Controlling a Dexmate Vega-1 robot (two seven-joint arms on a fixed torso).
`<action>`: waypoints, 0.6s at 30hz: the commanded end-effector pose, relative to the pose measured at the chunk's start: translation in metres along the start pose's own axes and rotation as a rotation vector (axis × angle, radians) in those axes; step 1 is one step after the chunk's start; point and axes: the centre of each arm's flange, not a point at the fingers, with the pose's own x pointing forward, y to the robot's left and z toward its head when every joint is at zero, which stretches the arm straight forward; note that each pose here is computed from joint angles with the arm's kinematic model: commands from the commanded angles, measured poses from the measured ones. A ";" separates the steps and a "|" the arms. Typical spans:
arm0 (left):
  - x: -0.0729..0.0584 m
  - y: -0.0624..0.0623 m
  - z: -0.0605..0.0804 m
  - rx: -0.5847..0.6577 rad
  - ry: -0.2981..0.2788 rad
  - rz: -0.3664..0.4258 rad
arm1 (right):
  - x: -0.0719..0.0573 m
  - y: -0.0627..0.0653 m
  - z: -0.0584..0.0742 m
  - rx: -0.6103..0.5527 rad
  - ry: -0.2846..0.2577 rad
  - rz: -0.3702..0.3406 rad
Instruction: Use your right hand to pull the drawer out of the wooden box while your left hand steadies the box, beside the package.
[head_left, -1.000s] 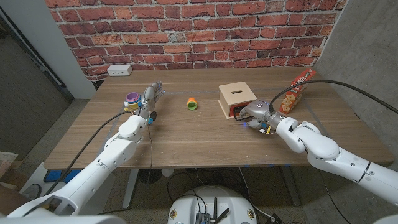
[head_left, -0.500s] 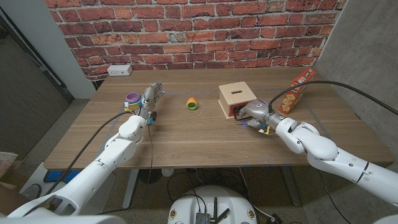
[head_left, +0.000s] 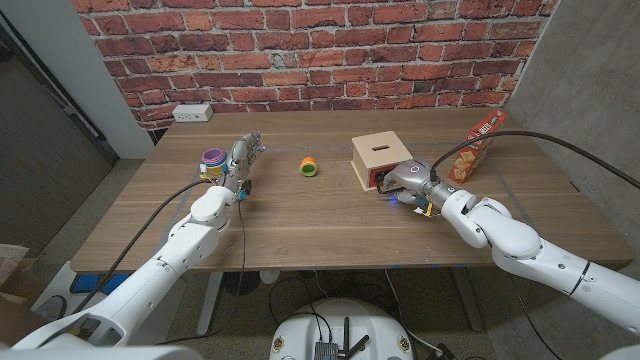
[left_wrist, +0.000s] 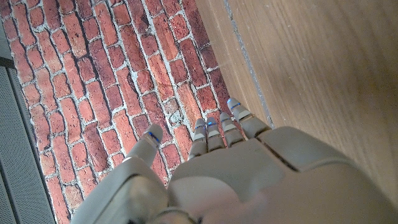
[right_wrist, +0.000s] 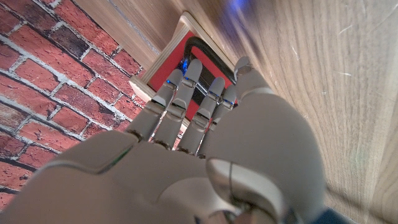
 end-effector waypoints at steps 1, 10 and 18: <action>0.002 0.000 0.000 -0.006 -0.003 -0.010 | 0.001 0.002 0.001 0.004 0.007 0.002; 0.001 0.000 0.000 -0.004 -0.003 -0.005 | 0.002 0.001 0.000 0.010 0.009 -0.019; 0.001 -0.001 0.000 -0.002 -0.002 -0.006 | 0.003 0.000 -0.002 0.019 0.011 -0.019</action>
